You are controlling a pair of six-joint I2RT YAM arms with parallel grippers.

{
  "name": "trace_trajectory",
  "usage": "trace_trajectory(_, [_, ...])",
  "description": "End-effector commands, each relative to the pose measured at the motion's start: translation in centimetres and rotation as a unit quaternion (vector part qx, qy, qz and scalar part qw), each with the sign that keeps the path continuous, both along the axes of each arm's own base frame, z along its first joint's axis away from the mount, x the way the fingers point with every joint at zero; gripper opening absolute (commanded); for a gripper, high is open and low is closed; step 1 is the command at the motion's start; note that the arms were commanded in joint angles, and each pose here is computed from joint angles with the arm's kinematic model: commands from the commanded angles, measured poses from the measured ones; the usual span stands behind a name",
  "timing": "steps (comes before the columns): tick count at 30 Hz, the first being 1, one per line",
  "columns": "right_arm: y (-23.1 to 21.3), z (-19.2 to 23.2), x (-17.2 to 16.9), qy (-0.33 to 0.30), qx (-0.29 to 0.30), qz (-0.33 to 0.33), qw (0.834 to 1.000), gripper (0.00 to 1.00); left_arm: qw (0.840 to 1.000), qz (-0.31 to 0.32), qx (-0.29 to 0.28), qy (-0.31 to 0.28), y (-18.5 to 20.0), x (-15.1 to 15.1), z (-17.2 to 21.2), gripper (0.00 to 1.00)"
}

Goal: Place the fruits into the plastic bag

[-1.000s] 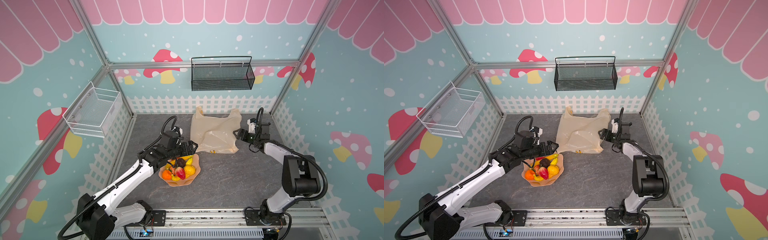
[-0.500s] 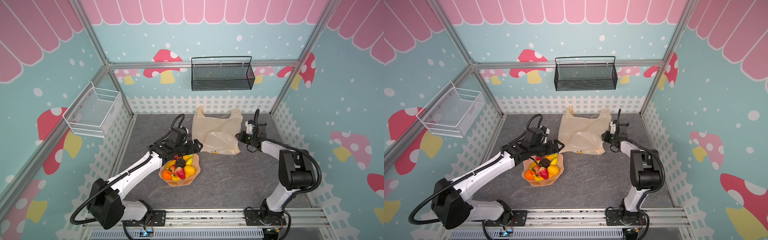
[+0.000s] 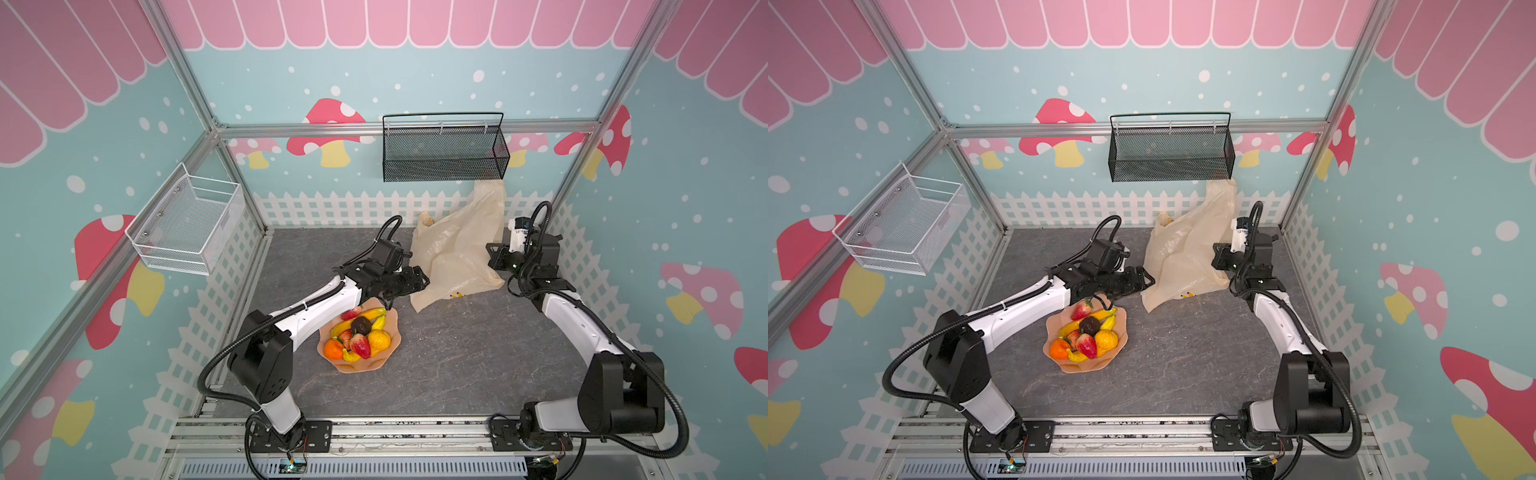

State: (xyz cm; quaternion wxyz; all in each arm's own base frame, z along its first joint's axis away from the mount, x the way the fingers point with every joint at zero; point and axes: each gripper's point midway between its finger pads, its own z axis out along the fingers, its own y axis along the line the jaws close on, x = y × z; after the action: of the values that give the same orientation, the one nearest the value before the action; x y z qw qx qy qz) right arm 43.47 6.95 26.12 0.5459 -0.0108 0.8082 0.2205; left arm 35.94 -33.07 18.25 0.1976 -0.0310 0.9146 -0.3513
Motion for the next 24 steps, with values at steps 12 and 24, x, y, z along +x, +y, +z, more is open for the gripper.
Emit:
trace_trajectory(12, [6.6, 8.4, -11.6, -0.260, -0.150, 0.113, 0.947, 0.00, 0.999, 0.027, -0.042, 0.015, -5.3, 5.2, -0.6, 0.68])
trace_trajectory(24, [10.3, 5.1, -17.1, -0.247, -0.210, 0.188, 0.927, 0.00, 0.982, 0.112, -0.146, 0.044, 2.7, 7.2, 5.5, 0.87])
